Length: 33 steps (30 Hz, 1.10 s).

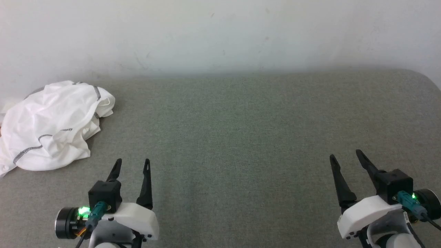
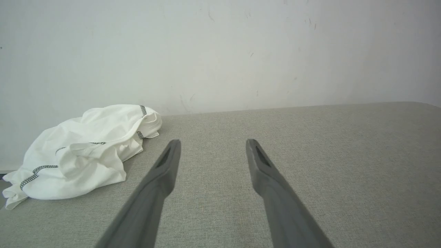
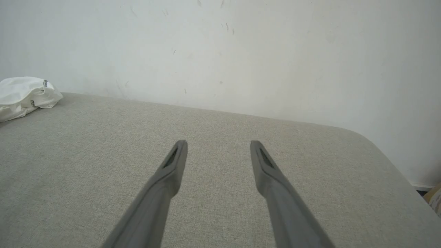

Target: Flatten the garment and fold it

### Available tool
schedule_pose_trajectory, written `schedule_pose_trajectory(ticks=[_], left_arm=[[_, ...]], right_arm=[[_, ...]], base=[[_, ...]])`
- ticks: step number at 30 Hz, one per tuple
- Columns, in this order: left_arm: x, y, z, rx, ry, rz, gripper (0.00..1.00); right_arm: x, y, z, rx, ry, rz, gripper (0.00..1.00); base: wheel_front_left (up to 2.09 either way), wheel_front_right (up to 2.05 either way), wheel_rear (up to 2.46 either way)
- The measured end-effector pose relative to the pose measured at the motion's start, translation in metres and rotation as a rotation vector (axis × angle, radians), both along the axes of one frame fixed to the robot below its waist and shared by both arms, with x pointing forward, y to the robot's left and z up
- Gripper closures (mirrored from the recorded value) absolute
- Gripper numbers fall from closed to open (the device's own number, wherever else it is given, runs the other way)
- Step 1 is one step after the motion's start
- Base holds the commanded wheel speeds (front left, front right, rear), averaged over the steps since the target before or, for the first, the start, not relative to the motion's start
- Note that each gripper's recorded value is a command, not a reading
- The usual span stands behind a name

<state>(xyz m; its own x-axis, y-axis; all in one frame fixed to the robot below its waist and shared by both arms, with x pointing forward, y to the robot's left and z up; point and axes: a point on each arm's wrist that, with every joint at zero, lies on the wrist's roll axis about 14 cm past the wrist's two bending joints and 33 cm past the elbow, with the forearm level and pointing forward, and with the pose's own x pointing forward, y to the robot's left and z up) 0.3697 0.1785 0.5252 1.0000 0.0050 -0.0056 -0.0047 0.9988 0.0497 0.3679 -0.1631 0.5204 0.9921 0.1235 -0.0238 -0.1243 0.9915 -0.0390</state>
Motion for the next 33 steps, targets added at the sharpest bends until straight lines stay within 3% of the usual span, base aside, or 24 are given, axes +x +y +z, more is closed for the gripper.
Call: schedule_pose_trajectory(ticks=[19, 33], left_arm=[[-0.006, 0.006, 0.003, 0.002, -0.031, 0.014, 0.0], [-0.018, 0.026, 0.005, 0.001, -0.057, 0.075, 0.0]], right_arm=[[0.0, -0.012, 0.003, 0.03, -0.031, -0.036, 0.0], [0.01, 0.0, 0.004, 0.041, -0.051, 0.002, 0.0]], base=[[0.0, 0.0, 0.0], [0.0, 0.0, 0.0]])
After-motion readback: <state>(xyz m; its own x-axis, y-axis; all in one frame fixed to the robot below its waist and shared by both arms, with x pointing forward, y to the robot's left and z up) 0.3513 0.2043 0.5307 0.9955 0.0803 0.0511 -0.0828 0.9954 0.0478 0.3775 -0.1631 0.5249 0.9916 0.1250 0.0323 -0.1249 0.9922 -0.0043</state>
